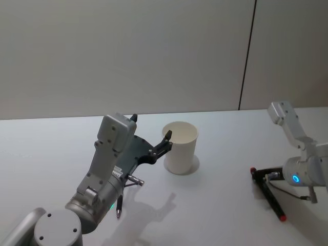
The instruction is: Place the pen into the pen holder.
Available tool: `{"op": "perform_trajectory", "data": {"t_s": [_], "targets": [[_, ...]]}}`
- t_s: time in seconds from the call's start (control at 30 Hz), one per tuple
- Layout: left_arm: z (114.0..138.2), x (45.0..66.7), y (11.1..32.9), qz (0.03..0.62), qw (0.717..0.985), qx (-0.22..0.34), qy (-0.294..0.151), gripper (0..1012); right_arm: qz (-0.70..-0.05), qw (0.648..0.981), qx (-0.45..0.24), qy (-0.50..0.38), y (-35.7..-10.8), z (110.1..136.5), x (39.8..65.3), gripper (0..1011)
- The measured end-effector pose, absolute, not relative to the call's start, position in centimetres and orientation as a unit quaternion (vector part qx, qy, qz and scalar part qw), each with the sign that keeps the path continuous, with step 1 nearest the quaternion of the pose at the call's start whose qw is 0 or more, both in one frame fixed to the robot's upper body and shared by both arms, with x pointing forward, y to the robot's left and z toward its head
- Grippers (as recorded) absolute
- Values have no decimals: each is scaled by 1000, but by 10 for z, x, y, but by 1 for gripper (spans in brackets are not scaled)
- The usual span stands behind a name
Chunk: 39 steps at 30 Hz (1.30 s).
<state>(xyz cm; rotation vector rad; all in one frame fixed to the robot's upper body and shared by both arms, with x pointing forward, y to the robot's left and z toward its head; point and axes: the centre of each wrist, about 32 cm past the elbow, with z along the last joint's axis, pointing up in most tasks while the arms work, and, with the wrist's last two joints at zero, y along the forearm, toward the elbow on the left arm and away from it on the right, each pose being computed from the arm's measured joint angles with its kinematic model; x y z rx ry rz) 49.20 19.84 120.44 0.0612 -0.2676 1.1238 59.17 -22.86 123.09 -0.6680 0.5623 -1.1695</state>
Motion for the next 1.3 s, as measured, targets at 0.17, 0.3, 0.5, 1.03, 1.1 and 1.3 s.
{"op": "perform_trajectory", "data": {"t_s": [0.17, 0.3, 0.5, 1.03, 1.1, 1.3], "targets": [[1204, 492, 198, 531, 837, 29, -126, 1000, -533, 745, -306, 258, -228, 1229, 591, 166], [1204, 492, 198, 531, 837, 29, -126, 1000, -533, 746, -305, 257, -228, 1228, 591, 166], [1204, 492, 198, 531, 837, 29, -126, 1000, -533, 751, -299, 251, -228, 1226, 589, 166], [1204, 492, 198, 531, 837, 29, -126, 1000, -536, 786, -243, 189, -230, 1233, 578, 165], [1204, 492, 198, 531, 837, 29, -126, 1000, -537, 791, -232, 176, -230, 1235, 576, 165], [1204, 492, 198, 531, 837, 29, -126, 1000, -539, 805, -203, 141, -232, 1237, 570, 165]]}}
